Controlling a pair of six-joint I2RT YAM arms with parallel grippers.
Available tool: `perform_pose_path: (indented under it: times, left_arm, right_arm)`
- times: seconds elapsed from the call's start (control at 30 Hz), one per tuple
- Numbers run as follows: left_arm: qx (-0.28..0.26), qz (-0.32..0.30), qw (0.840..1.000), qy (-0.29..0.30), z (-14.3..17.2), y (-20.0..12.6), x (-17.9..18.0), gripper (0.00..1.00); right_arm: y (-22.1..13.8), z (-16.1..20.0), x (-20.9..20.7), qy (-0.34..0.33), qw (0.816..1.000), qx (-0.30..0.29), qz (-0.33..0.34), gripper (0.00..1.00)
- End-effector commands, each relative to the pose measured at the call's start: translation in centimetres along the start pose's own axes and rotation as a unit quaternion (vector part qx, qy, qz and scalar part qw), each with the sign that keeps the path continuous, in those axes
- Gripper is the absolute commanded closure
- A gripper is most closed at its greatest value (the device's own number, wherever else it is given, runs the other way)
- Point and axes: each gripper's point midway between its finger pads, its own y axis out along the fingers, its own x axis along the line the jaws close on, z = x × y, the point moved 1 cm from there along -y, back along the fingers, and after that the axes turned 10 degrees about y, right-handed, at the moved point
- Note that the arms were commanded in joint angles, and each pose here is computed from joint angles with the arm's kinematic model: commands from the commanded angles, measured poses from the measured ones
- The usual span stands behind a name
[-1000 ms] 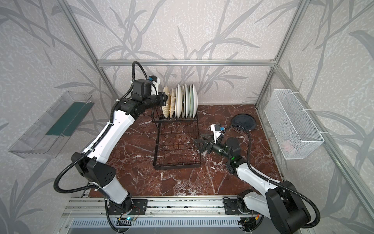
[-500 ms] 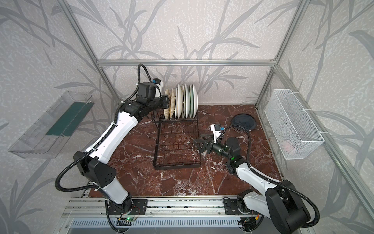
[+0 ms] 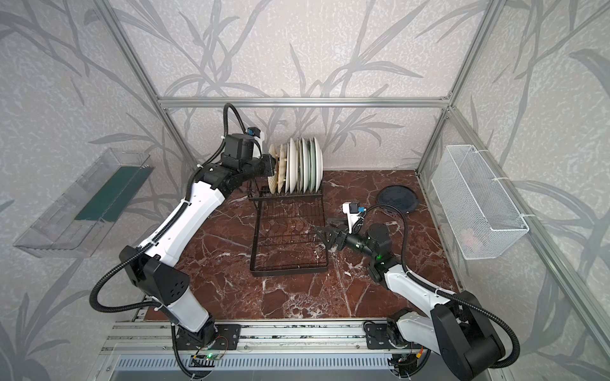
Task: Load plates into a dish rack
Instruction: Place the plate on the dish rack.
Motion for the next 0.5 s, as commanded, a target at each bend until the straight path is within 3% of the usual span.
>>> perform_pose_path:
  times: [0.0,0.47]
  left_arm:
    - [-0.017,0.0,1.0,-0.005,-0.9,-1.4,-0.1,0.75]
    - [-0.054,0.017,0.998,-0.016,-3.3,-4.4,-0.6,0.62]
  right_arm:
    - [0.2,-0.8,1.2,-0.015,1.0,-0.007,-0.023,0.01]
    - [0.2,-0.8,1.2,-0.016,1.0,-0.007,-0.019,0.01]
